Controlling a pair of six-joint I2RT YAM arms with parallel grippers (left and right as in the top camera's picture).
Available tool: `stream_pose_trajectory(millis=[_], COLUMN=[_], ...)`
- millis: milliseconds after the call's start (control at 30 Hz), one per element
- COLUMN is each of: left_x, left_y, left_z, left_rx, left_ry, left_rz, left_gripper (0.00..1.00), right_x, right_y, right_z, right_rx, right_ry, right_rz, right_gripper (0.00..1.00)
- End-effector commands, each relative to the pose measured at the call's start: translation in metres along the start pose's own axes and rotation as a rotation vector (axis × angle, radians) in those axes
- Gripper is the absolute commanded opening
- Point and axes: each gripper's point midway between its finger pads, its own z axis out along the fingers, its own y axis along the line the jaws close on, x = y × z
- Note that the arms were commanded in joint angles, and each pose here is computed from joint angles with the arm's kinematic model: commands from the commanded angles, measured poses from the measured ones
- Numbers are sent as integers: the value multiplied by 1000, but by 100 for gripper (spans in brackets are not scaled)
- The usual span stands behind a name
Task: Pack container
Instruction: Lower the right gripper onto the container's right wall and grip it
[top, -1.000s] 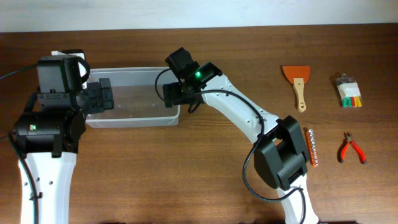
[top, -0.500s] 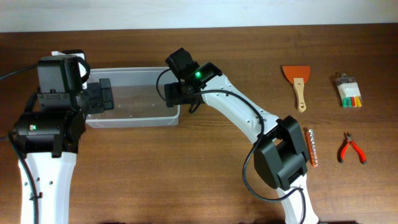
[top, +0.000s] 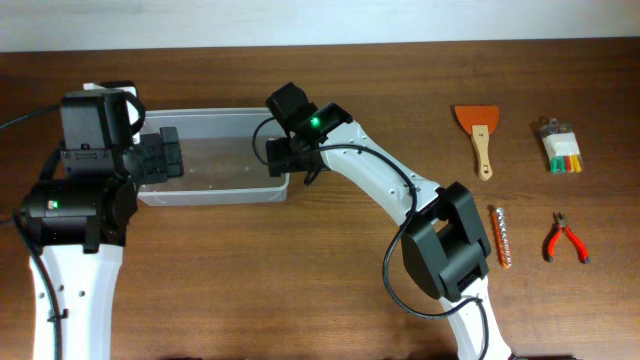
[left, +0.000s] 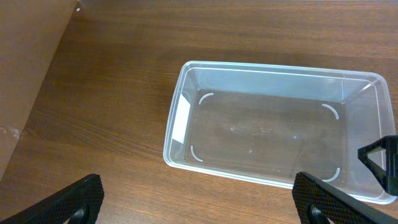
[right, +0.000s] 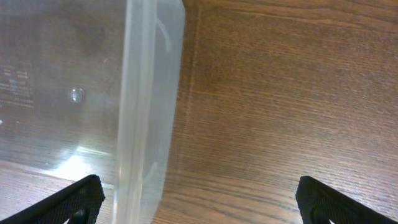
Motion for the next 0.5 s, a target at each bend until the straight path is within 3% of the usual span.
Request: stream_pose_trajectory(millis=[0, 133, 200, 400, 467], left_x=[-7, -7, -7, -7, -7], left_y=[4, 4, 4, 4, 4], left_z=[-6, -6, -6, -6, -6], left_rx=[-16, -16, -16, -16, -16], left_ry=[-23, -23, -23, -23, -23], left_rz=[-16, -16, -16, -16, -16], left_gripper=[99, 99, 99, 99, 99], right_x=[1, 2, 2, 2, 1], right_y=[6, 9, 9, 9, 9], right_z=[2, 2, 2, 2, 2], right_rx=[-20, -35, -35, -36, -36], right_ry=[3, 11, 10, 9, 6], right_rz=[-34, -42, -42, -42, -42], right_gripper=[100, 93, 79, 77, 71])
